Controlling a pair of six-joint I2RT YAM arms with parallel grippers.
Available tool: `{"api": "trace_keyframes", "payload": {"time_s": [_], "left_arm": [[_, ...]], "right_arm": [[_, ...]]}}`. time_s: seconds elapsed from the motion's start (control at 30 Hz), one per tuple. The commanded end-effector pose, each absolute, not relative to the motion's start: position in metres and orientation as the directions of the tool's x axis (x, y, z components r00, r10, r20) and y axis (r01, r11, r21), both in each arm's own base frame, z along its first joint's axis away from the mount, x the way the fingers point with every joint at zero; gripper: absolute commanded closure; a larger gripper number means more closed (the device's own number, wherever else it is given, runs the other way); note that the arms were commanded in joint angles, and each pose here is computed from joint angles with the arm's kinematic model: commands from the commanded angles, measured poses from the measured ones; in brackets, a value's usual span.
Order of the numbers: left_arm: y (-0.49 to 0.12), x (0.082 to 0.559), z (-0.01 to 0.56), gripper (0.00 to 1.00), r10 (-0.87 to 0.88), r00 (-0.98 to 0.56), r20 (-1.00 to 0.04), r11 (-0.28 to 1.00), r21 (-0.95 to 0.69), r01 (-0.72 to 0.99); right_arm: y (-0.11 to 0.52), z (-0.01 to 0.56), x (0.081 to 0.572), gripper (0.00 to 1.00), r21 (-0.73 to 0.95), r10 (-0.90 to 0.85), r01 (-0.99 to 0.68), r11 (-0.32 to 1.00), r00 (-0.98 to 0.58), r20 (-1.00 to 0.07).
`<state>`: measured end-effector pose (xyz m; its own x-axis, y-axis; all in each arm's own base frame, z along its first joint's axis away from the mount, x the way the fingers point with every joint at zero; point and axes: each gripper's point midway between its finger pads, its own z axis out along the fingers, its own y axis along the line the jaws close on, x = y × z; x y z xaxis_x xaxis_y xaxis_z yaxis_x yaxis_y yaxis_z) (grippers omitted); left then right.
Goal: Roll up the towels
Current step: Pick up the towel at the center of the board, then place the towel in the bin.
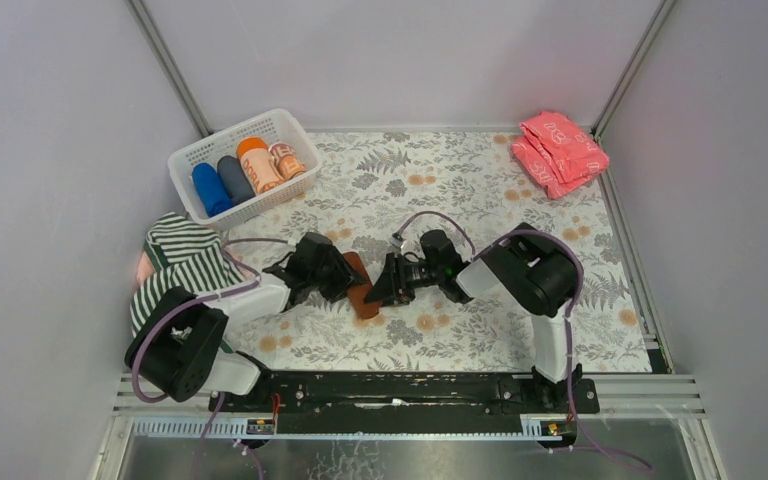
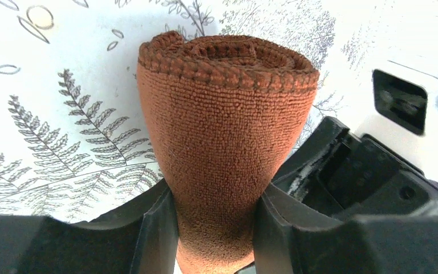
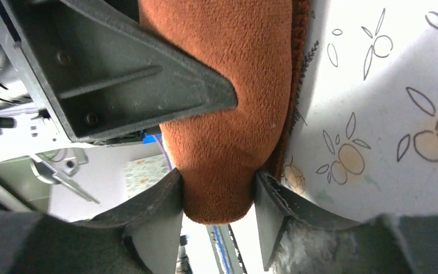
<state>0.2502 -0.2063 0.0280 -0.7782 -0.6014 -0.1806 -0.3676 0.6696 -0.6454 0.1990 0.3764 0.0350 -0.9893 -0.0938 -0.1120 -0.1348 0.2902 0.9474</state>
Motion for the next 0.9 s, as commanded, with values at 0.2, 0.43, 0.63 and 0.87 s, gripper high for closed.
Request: {"api": "trace_keyframes", "payload": {"time_s": [0.2, 0.43, 0.63, 0.87], "left_arm": [[-0.162, 0.322, 0.089, 0.72, -0.575, -0.739, -0.351, 0.764, -0.552, -0.333], [-0.125, 0.407, 0.162, 0.71, -0.601, -0.659, -0.451, 0.755, -0.592, -0.283], [-0.081, 0.483, 0.196, 0.71, -0.636, -0.591, -0.496, 0.734, -0.624, -0.266], [-0.048, 0.561, 0.202, 0.71, -0.674, -0.565, -0.476, 0.678, -0.702, -0.218]], "right_arm": [[0.322, 0.085, 0.227, 0.24, 0.674, -0.150, -0.438, 0.595, -0.884, -0.442], [0.269, 0.109, 0.243, 0.16, 0.423, -0.197, -0.511, 0.748, -0.781, -0.593], [0.242, 0.104, 0.238, 0.14, 0.321, -0.227, -0.522, 0.790, -0.735, -0.639], [0.231, 0.092, 0.234, 0.10, 0.277, -0.257, -0.544, 0.792, -0.709, -0.656]]}}
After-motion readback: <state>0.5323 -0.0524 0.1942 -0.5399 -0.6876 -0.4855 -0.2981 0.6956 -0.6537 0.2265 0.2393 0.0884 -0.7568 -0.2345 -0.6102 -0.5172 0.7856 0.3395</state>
